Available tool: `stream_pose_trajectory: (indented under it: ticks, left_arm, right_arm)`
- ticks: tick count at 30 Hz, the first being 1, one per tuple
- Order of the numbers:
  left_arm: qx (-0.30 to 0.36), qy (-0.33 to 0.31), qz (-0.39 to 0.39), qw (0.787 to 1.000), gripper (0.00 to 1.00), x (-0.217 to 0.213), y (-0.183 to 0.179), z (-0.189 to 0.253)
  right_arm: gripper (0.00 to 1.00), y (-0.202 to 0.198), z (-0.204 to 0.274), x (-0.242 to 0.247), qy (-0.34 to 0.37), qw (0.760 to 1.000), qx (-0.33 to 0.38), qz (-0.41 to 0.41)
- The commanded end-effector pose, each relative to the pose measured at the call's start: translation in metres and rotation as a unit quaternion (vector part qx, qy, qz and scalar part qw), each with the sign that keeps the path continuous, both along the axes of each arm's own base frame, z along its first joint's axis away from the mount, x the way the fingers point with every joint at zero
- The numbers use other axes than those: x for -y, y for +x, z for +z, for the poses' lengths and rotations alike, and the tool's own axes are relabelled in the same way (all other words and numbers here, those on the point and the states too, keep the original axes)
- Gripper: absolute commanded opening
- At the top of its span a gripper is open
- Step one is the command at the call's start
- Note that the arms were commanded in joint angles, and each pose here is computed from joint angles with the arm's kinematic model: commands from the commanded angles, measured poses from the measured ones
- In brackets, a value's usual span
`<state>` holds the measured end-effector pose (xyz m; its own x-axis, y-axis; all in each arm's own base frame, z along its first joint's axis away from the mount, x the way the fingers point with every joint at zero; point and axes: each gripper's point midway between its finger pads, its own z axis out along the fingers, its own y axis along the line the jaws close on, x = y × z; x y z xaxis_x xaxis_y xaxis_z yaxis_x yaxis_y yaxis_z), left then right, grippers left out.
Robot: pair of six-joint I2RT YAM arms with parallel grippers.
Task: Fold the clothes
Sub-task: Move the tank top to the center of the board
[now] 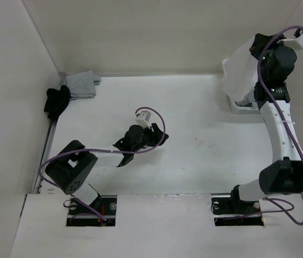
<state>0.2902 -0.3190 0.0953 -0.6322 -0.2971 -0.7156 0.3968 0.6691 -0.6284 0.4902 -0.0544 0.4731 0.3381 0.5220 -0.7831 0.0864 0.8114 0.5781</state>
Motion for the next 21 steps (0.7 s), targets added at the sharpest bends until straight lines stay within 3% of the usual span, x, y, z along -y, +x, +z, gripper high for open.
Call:
stream_pose_trajectory:
  ticks: [1,4,6,9,11,16,19,20,21]
  left_arm:
    - [0.029,-0.065,0.042,0.997,0.45,-0.023,0.017,0.049]
    - [0.022,-0.086,0.080,0.993,0.45,-0.049,0.027,0.064]
    - [0.024,-0.092,0.095,0.991,0.45,-0.061,0.030,0.072]
    - [0.024,-0.102,0.126,0.986,0.45,-0.083,0.035,0.083]
    - [0.019,-0.107,0.139,0.984,0.45,-0.093,0.034,0.085]
    - [-0.006,-0.070,0.166,0.984,0.45,-0.112,0.028,0.059]
    - [-0.034,-0.011,0.165,0.986,0.45,-0.116,0.022,0.027]
    - [-0.035,-0.007,0.164,0.986,0.45,-0.116,0.021,0.025]
    - [-0.048,0.021,0.152,0.987,0.46,-0.110,0.017,0.012]
  right_arm:
    - [0.00,-0.047,0.075,-0.062,0.002,0.994,0.079,0.072]
    - [0.00,-0.087,0.134,-0.114,0.011,0.982,0.124,0.144]
    - [0.00,-0.107,0.149,-0.138,0.018,0.974,0.140,0.180]
    - [0.00,-0.123,0.123,-0.170,0.039,0.965,0.124,0.227]
    - [0.00,-0.129,0.071,-0.186,0.064,0.962,0.097,0.248]
    - [0.00,-0.147,-0.181,-0.189,0.185,0.953,-0.059,0.233]
    - [0.10,-0.183,-0.273,-0.172,0.213,0.945,-0.121,0.216]
    - [0.10,-0.185,-0.277,-0.170,0.213,0.945,-0.125,0.213]
    - [0.18,-0.195,-0.298,-0.155,0.205,0.948,-0.155,0.185]
